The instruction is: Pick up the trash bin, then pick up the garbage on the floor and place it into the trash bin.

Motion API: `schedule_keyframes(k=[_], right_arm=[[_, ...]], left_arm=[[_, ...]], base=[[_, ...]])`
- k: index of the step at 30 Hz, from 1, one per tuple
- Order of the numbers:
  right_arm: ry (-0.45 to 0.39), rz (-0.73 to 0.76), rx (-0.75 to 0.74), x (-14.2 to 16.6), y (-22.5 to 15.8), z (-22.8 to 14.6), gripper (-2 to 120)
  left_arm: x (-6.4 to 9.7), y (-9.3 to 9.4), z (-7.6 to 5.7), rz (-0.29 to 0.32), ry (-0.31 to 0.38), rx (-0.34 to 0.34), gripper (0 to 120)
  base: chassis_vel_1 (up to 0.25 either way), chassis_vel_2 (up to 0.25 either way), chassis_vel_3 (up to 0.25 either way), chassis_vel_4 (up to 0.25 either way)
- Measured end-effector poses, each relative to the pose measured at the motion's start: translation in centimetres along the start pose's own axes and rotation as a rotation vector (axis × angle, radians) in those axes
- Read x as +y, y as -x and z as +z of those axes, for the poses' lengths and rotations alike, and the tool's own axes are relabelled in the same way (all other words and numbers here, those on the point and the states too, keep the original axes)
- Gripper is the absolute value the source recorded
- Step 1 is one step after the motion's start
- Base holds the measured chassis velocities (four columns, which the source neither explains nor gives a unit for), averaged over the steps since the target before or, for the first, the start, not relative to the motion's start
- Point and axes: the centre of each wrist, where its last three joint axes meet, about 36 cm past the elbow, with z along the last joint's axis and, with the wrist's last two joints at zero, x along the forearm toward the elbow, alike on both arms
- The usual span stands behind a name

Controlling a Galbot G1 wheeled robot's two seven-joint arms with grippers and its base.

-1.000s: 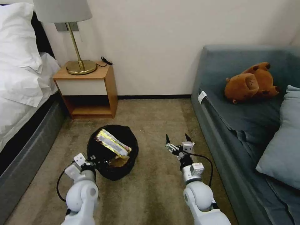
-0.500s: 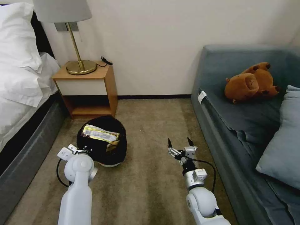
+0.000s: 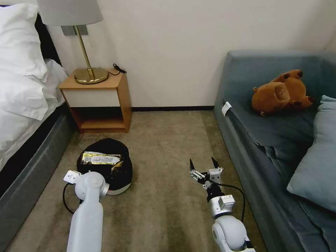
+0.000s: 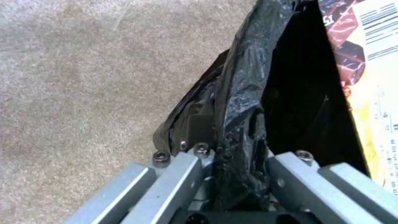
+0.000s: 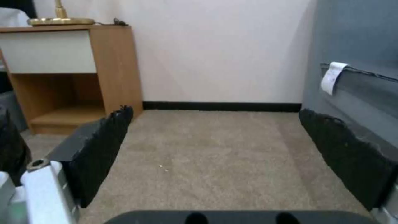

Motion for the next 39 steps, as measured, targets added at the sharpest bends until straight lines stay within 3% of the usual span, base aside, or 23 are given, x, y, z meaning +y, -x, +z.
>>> schedule_keyframes(k=[5, 8, 14, 17, 18, 20, 25, 26, 27, 29, 30, 31, 33, 35, 36, 37, 38, 39], right_arm=[[-0.001, -0.007, -0.002, 0.1, -0.1, 0.1, 100], [-0.003, -0.011, -0.005, 0.0, -0.2, 0.1, 100], [-0.004, -0.012, -0.007, -0.2, -0.1, 0.1, 100], [-0.006, -0.014, -0.018, -0.3, 0.1, -0.3, 100], [-0.006, -0.014, -0.018, -0.3, 0.1, -0.3, 100], [-0.01, -0.015, -0.028, -0.4, 0.4, -0.6, 100], [-0.011, -0.017, -0.031, -0.4, 0.5, -0.7, 100], [-0.011, -0.019, -0.031, -0.3, 0.5, -0.7, 100], [-0.011, -0.019, -0.031, -0.3, 0.5, -0.7, 100], [-0.012, -0.027, -0.022, 0.1, 0.4, -0.4, 100], [-0.012, -0.027, -0.022, 0.1, 0.4, -0.4, 100], [-0.012, -0.029, -0.019, 0.2, 0.3, -0.3, 100], [-0.012, -0.03, -0.018, 0.2, 0.3, -0.3, 100], [-0.012, -0.029, -0.017, 0.3, 0.3, -0.2, 100], [-0.012, -0.029, -0.017, 0.3, 0.3, -0.2, 100], [-0.012, -0.027, -0.018, 0.3, 0.3, -0.2, 100], [-0.012, -0.027, -0.018, 0.3, 0.3, -0.2, 100], [-0.012, -0.024, -0.018, 0.2, 0.3, -0.2, 100]], left_arm=[[0.3, -0.1, 0.2, 0.004, 0.0, 0.005, 1], [0.6, -0.3, 0.4, 0.017, 0.004, 0.008, 15], [0.6, -0.6, 0.3, 0.024, 0.002, 0.009, 30], [0.4, -1.1, -0.1, 0.035, -0.006, -0.003, 48], [0.4, -1.1, -0.1, 0.035, -0.006, -0.003, 48], [0.3, -1.9, -0.4, 0.052, -0.011, -0.017, 58], [0.4, -3.3, -0.8, 0.107, 0.005, -0.071, 70], [0.6, -4.0, -0.8, 0.15, 0.018, -0.125, 79], [0.6, -4.0, -0.8, 0.15, 0.018, -0.125, 79], [1.2, -4.9, -0.7, 0.223, 0.065, -0.231, 90], [1.2, -4.9, -0.7, 0.223, 0.065, -0.231, 90], [1.8, -5.4, -0.5, 0.276, 0.099, -0.265, 94], [1.9, -5.5, -0.5, 0.286, 0.107, -0.272, 94], [4.1, -6.0, 0.1, 0.453, 0.292, -0.39, 95], [4.1, -6.0, 0.1, 0.453, 0.292, -0.39, 95], [6.0, -6.0, 0.5, 0.563, 0.438, -0.452, 94], [6.0, -6.0, 0.5, 0.563, 0.438, -0.452, 94], [6.7, -5.8, 0.7, 0.637, 0.511, -0.483, 93]], base=[[0.0, 0.0, 0.0, 0.0], [0.0, 0.0, 0.0, 0.0], [0.0, 0.0, 0.0, 0.0], [0.0, 0.0, 0.0, 0.0], [0.0, 0.0, 0.0, 0.0], [0.0, 0.0, 0.0, 0.0], [0.0, 0.0, 0.0, 0.0], [0.0, 0.0, 0.0, 0.0], [0.0, 0.0, 0.0, 0.0], [0.0, 0.0, 0.0, 0.0], [0.0, 0.0, 0.0, 0.0], [0.0, 0.0, 0.0, 0.0], [0.0, 0.0, 0.0, 0.0], [0.0, 0.0, 0.0, 0.0], [0.0, 0.0, 0.0, 0.0], [0.0, 0.0, 0.0, 0.0], [0.0, 0.0, 0.0, 0.0], [0.0, 0.0, 0.0, 0.0]])
